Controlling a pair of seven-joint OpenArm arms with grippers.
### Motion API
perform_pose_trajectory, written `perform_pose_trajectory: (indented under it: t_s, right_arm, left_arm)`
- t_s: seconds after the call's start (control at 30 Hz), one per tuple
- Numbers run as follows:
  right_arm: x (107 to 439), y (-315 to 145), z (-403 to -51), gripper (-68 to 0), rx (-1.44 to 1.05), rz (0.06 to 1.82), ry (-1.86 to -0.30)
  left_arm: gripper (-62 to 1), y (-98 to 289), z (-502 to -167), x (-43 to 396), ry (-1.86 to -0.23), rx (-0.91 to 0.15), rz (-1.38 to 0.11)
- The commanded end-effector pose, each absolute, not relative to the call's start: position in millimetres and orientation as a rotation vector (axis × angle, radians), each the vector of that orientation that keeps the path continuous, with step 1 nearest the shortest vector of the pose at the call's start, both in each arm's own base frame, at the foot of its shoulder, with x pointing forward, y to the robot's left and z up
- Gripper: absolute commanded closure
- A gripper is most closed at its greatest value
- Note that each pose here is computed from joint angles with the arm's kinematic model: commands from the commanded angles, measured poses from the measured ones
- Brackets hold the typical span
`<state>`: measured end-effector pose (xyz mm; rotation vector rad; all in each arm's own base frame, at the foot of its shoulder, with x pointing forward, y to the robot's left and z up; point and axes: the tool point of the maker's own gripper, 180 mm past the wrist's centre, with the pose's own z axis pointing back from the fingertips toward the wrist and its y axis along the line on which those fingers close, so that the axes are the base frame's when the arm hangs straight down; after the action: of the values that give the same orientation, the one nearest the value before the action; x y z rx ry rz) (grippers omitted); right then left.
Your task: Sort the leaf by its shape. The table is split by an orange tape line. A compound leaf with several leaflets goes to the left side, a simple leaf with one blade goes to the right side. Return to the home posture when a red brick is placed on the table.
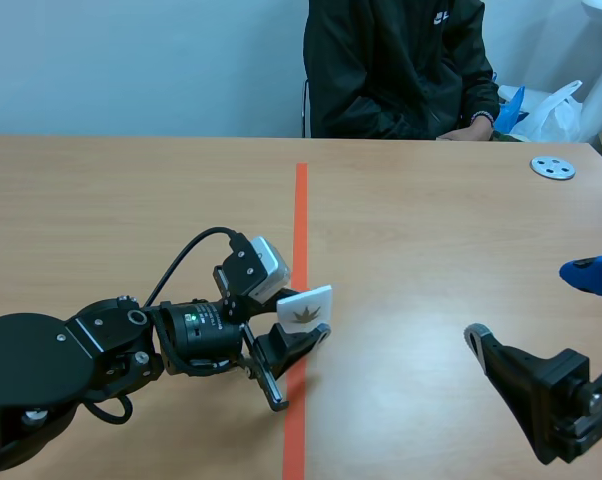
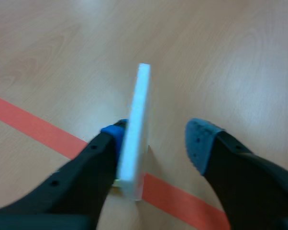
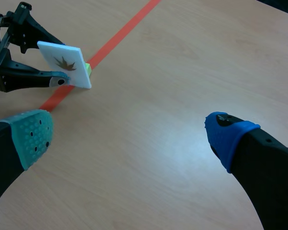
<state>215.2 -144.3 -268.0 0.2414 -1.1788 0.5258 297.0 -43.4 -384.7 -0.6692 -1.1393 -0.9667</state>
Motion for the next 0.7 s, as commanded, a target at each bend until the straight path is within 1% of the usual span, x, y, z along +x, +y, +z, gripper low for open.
perform_pose_trajectory:
  t_s: [0.0, 0.07, 0.13, 0.37, 0.5, 0.57, 0.67]
  right_arm:
    - [221.5, -144.7, -256.9, -67.9, 0.236, 0.524, -1.222]
    - [221.5, -144.7, -256.9, -67.9, 0.236, 0.524, -1.222]
    - [221.5, -144.7, -256.9, -67.9, 0.236, 0.524, -1.222]
    - [221.5, -144.7, -257.0, -67.9, 0.236, 0.524, -1.221]
    - [221.5, -144.7, -256.9, -67.9, 0.236, 0.524, -1.222]
    - [221.5, -144.7, -256.9, -67.9, 0.236, 0.524, -1.222]
    - [221.5, -144.7, -256.9, -67.9, 0.236, 0.524, -1.222]
  left_arm:
    - [-14.8, -46.9, -371.4, 304.2, -1.190, -0.683, -0.950]
    - [-8.9, -46.3, -371.0, 306.1, -1.199, -0.672, -0.943]
    - [-5.6, -45.6, -371.1, 306.6, -1.200, -0.668, -0.943]
    - [-5.2, -45.7, -370.7, 306.8, -1.201, -0.668, -0.942]
    - [-5.3, -48.4, -360.9, 310.1, -1.223, -0.671, -0.947]
    - [-5.3, -47.8, -349.2, 316.0, -1.249, -0.670, -0.935]
    - [-5.3, -41.1, -323.4, 333.2, -1.300, -0.680, -0.843]
